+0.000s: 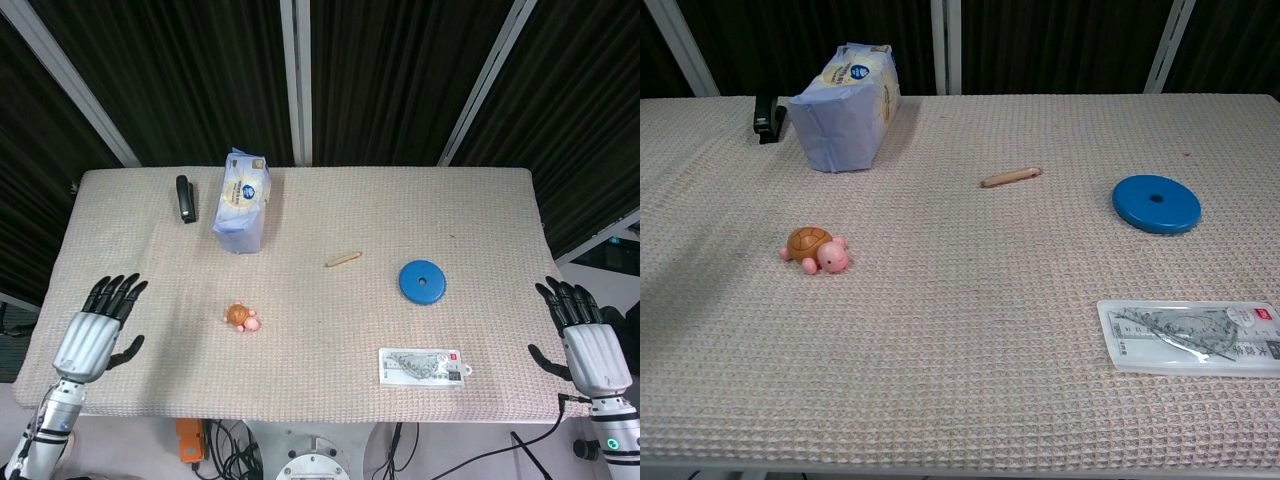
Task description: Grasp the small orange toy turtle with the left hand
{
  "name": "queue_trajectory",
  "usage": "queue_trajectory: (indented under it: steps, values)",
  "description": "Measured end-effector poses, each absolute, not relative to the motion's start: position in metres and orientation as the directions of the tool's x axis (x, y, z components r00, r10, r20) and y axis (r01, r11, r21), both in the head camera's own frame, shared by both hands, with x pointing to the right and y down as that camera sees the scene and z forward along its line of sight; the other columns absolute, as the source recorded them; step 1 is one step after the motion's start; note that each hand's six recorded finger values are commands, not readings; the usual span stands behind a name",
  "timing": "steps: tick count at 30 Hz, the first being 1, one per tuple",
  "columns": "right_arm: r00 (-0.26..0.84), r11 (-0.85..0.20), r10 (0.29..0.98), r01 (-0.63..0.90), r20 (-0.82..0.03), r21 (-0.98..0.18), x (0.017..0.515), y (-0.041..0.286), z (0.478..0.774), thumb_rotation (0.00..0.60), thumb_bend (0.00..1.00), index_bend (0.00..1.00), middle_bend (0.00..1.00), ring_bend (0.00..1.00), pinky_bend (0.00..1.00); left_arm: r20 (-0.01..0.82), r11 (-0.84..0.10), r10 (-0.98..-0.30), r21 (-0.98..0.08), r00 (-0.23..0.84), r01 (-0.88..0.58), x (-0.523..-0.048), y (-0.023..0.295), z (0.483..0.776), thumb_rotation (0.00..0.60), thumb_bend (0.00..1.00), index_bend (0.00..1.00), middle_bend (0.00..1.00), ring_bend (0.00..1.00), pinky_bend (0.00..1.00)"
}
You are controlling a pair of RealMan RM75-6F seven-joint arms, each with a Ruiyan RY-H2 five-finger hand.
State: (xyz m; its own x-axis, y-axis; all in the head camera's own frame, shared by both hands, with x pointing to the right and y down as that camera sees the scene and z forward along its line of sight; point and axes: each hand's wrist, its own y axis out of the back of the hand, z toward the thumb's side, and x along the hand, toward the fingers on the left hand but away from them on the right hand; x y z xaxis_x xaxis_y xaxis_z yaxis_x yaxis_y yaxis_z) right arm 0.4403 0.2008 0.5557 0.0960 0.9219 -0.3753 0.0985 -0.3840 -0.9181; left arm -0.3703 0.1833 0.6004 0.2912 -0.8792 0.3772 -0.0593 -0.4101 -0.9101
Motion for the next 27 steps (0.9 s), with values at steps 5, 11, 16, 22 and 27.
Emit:
queue_trajectory:
  steps: [5, 11, 16, 22, 27]
  values:
    - [0.084, -0.387, 0.921, 0.095, -0.38, -0.917, 0.443, 0.201, 0.557, 0.6, 0.16, 0.0, 0.0, 0.0, 0.0, 0.42, -0.47, -0.828, -0.882, 0.371, -0.049, -0.339, 0.172, 0.625, 0.6, 0.31, 0.06, 0.0, 0.0, 0.0]
    - [0.07, -0.393, 0.919, 0.094, -0.388, -0.915, 0.448, 0.2, 0.558, 0.6, 0.16, 0.0, 0.0, 0.0, 0.0, 0.478, -0.539, -0.753, -0.843, 0.453, -0.006, -0.297, 0.165, 0.661, 0.6, 0.31, 0.07, 0.0, 0.0, 0.0]
    - [0.063, -0.398, 0.917, 0.097, -0.393, -0.912, 0.452, 0.199, 0.56, 0.6, 0.16, 0.0, 0.0, 0.0, 0.0, 0.508, -0.568, -0.712, -0.823, 0.486, 0.028, -0.277, 0.163, 0.683, 0.6, 0.31, 0.12, 0.06, 0.0, 0.0]
    - [0.054, -0.4, 0.916, 0.1, -0.397, -0.911, 0.456, 0.199, 0.561, 0.6, 0.16, 0.0, 0.0, 0.0, 0.0, 0.542, -0.603, -0.68, -0.797, 0.493, 0.044, -0.266, 0.166, 0.703, 0.6, 0.32, 0.15, 0.12, 0.0, 0.0]
    - [0.048, -0.399, 0.917, 0.101, -0.397, -0.911, 0.458, 0.199, 0.562, 0.6, 0.16, 0.0, 0.0, 0.0, 0.0, 0.543, -0.607, -0.681, -0.794, 0.491, 0.038, -0.264, 0.166, 0.709, 0.6, 0.33, 0.22, 0.19, 0.0, 0.0]
